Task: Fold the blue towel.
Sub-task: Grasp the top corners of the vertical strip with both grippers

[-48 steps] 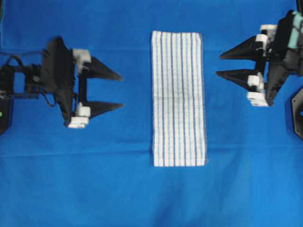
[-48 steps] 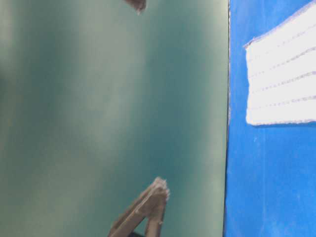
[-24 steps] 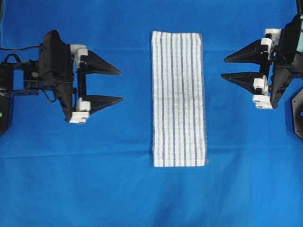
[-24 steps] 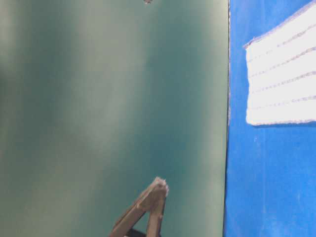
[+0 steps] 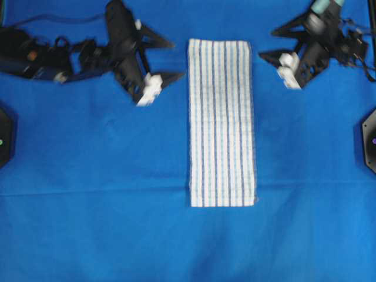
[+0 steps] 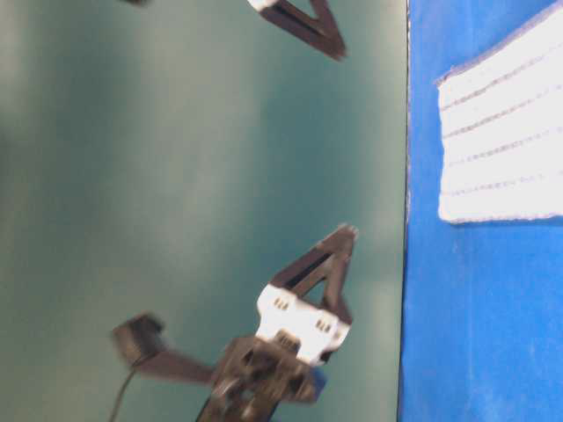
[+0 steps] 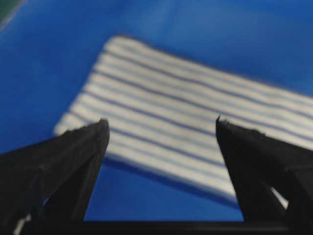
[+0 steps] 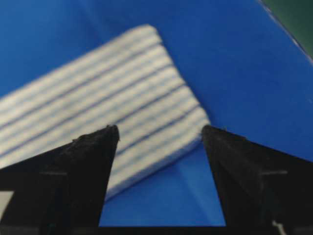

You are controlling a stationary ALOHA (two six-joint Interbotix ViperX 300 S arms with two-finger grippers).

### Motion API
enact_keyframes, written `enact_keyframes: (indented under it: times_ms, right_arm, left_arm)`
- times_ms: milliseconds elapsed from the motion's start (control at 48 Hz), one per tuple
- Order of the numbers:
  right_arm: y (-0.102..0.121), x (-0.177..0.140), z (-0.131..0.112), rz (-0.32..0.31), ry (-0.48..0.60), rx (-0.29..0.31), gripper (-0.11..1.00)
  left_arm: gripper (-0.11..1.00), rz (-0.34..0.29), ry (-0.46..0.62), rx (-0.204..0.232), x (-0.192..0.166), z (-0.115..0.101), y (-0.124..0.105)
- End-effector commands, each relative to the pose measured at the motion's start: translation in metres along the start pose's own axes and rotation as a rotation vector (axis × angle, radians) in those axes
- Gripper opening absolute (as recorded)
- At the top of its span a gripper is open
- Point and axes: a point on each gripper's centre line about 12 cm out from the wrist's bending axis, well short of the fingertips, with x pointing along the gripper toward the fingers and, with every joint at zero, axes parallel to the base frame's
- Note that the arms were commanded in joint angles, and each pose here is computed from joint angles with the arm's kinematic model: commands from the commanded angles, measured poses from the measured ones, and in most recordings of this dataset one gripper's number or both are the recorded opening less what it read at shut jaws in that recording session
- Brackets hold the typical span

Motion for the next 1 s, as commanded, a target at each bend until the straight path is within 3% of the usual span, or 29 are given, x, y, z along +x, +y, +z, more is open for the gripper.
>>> enact_keyframes:
  times_ms: [0,146,458,792,875,979]
  right_arm:
    - [-0.009,0.018,0.006,-0.008,-0.005,0.01,0.67]
    - [-0.027,0.049,-0.005,-0.034,0.049,0.031,0.67]
    - [-0.043,0.087,-0.021,-0.047,0.117,0.034,0.67]
    - [-0.044,0.104,-0.04,-0.039,0.171,0.042,0.67]
    - [-0.044,0.107,-0.044,-0.037,0.179,0.05,0.65]
    - [-0.044,0.109,-0.047,-0.032,0.184,0.051,0.53]
  left_arm:
    - [0.93,0.028,-0.021,-0.014,0.016,0.009,0.012]
    - [0.93,0.074,0.022,-0.035,0.043,-0.006,0.035]
    - [0.93,0.126,0.095,-0.064,0.089,-0.038,0.064]
    - [0.91,0.135,0.121,-0.074,0.104,-0.053,0.069]
    - [0.83,0.129,0.122,-0.068,0.105,-0.053,0.066]
    - [0.57,0.119,0.136,-0.064,0.108,-0.059,0.061]
